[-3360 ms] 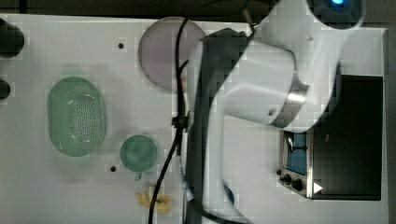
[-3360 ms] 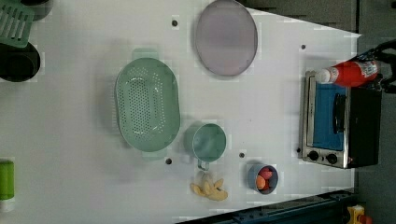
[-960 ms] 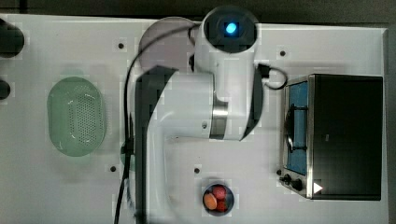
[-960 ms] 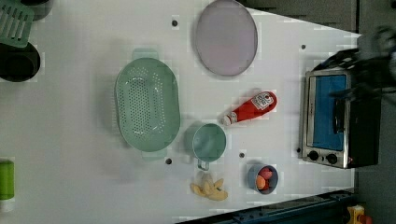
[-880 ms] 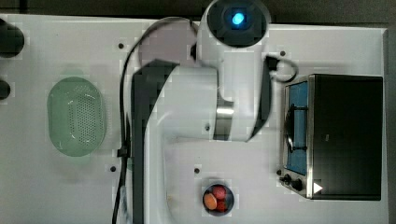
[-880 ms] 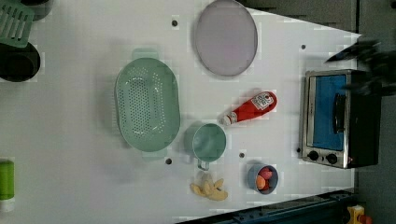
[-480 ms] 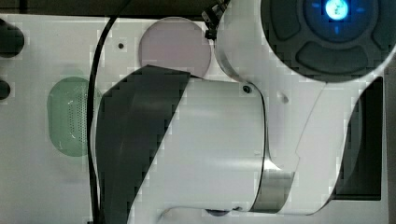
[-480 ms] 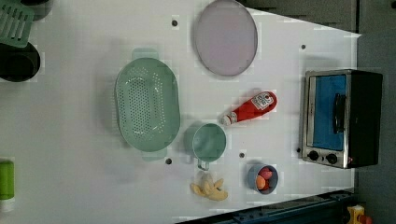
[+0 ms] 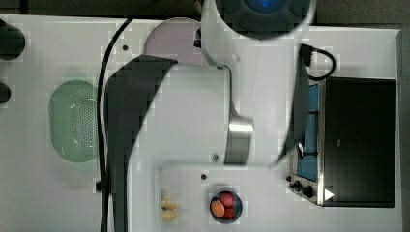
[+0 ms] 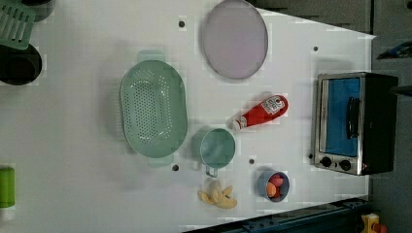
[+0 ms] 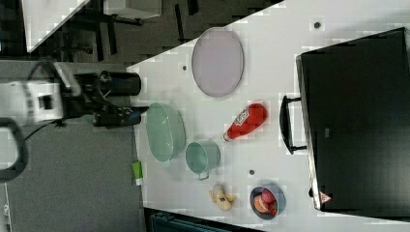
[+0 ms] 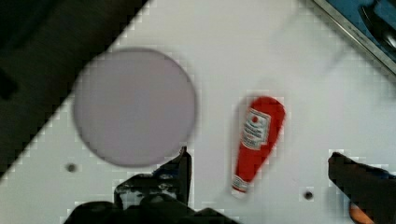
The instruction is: Pick Ketchup from oven and place it on table.
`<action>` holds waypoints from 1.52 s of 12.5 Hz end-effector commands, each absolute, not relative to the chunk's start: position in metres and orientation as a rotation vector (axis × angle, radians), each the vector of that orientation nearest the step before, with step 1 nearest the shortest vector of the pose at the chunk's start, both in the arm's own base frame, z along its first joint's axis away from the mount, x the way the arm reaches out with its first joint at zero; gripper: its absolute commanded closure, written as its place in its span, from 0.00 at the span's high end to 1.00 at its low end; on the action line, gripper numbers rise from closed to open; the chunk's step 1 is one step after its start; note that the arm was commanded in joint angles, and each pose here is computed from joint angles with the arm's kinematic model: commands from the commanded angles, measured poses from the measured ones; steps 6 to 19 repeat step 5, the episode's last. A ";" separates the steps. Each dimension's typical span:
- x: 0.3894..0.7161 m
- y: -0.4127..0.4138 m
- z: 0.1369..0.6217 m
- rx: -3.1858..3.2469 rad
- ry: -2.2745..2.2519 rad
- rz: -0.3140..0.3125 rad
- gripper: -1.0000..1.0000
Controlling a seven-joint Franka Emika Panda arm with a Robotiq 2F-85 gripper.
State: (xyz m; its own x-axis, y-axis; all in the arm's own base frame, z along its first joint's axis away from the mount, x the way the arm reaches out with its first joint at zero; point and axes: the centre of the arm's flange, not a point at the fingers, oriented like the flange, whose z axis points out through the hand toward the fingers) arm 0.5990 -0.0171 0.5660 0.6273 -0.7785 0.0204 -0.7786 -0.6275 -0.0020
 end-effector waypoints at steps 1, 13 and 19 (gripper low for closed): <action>0.600 -0.033 0.573 2.806 -1.462 0.052 1.00; 0.601 -0.033 0.570 2.804 -1.460 0.045 1.00; 0.601 -0.033 0.570 2.804 -1.460 0.045 1.00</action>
